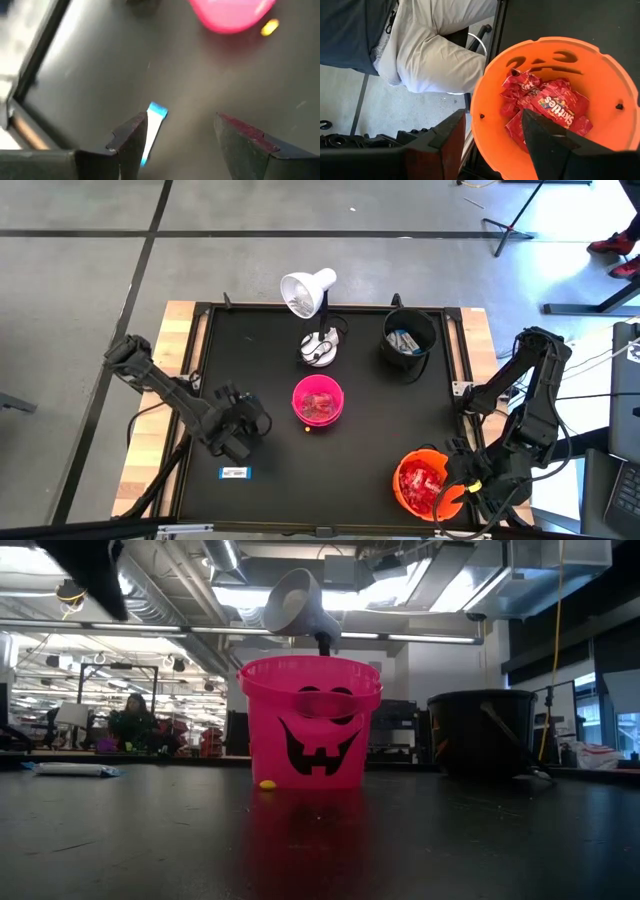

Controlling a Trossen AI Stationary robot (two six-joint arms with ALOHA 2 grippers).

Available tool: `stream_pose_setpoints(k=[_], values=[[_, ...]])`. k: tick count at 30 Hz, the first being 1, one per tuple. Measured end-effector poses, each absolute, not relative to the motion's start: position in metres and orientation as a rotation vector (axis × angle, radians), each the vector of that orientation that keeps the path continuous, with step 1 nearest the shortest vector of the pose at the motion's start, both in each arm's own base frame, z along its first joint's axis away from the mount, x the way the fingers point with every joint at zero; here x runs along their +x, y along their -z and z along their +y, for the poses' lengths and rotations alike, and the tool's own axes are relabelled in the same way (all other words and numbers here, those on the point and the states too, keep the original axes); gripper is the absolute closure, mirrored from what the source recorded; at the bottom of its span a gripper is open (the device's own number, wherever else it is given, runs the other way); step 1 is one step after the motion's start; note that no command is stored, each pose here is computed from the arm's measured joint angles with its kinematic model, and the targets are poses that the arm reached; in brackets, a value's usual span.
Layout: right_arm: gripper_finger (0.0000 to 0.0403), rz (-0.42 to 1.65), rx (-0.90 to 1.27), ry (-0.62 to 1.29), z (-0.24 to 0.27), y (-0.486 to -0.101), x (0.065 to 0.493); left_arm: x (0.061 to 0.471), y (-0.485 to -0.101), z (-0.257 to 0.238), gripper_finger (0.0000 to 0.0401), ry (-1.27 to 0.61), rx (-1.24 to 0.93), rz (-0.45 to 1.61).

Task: Sort candy
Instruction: Put the white chocolate bar into the black bucket

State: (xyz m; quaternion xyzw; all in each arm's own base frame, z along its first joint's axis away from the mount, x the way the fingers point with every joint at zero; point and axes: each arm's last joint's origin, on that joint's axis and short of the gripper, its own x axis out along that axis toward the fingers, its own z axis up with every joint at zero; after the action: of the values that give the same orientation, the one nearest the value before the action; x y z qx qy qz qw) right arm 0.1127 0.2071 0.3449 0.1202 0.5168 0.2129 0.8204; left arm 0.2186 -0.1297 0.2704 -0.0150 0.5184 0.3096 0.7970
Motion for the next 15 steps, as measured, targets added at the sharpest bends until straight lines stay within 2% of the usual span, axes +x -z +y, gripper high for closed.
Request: stream_pose_setpoints(k=[4,10,15], values=[[0.0210,1.100,0.256,-0.453,0.207,-0.345,0.113,0.221,-0.269,-0.114,0.0180,-0.679,-0.099,1.273],[0.0210,1.062,0.246,-0.418,0.206,-0.345,0.114,0.231,-0.267,-0.087,0.0203,-0.605,-0.147,1.457],[0.0210,0.927,0.234,-0.319,0.207,-0.347,0.119,0.239,-0.267,-0.058,0.0212,-0.552,-0.153,1.543]])
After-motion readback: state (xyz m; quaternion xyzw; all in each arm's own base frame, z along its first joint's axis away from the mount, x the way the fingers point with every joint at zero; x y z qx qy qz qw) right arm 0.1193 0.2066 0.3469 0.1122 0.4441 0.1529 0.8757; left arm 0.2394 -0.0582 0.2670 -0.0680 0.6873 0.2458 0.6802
